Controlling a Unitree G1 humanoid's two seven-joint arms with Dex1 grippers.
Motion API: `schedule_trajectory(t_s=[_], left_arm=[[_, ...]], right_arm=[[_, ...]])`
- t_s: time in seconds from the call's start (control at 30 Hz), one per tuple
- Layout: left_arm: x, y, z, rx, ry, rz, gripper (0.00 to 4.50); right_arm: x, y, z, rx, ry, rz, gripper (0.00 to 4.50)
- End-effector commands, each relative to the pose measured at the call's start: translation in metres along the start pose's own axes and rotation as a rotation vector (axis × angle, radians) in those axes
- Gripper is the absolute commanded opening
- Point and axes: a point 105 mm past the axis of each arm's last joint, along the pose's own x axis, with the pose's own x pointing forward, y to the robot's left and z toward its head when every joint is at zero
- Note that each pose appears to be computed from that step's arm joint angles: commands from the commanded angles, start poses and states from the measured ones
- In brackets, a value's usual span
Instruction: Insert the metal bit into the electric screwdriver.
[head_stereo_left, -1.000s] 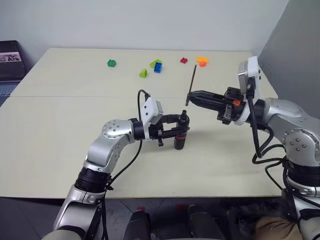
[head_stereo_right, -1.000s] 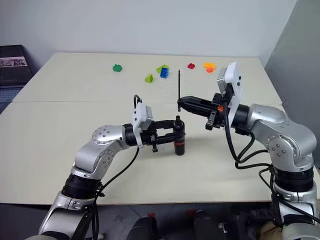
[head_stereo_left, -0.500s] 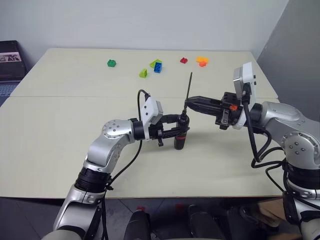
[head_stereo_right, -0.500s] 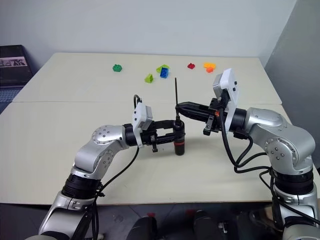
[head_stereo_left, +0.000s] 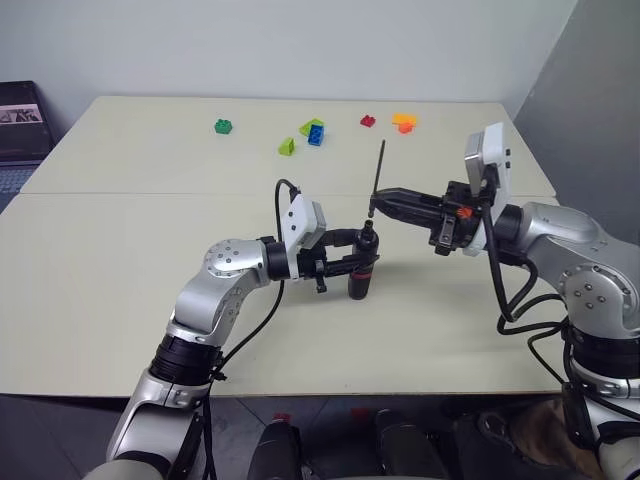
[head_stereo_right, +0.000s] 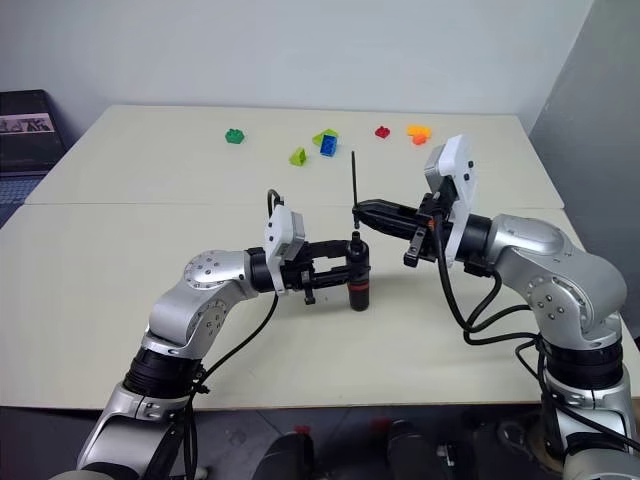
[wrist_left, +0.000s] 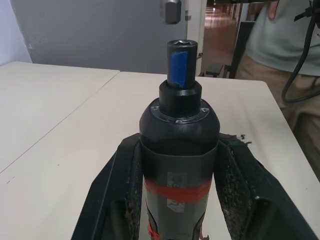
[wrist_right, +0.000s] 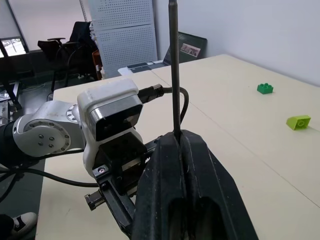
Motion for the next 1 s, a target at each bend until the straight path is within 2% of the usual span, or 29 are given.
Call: schedule_trajectory(t_s=[0.03, 0.47, 1.0], left_arm=[[-0.0031, 0.0, 0.0143, 0.068, -0.024, 0.004, 1.64], [-0.0028, -0.0004, 0.0137, 0.067, -0.021, -0.002, 1.64], [-0.0029, 0.0004, 0.0133, 0.071, -0.016, -0.002, 1.64]], right_arm=[[0.0002, 0.005, 0.0085, -0.041, -0.025, 0.013, 0.0], [-0.0021, 0.0064, 0.0048, -0.038, -0.016, 0.009, 0.0], [-0.006, 0.0089, 0.0136, -0.034, -0.039, -0.006, 0.0]])
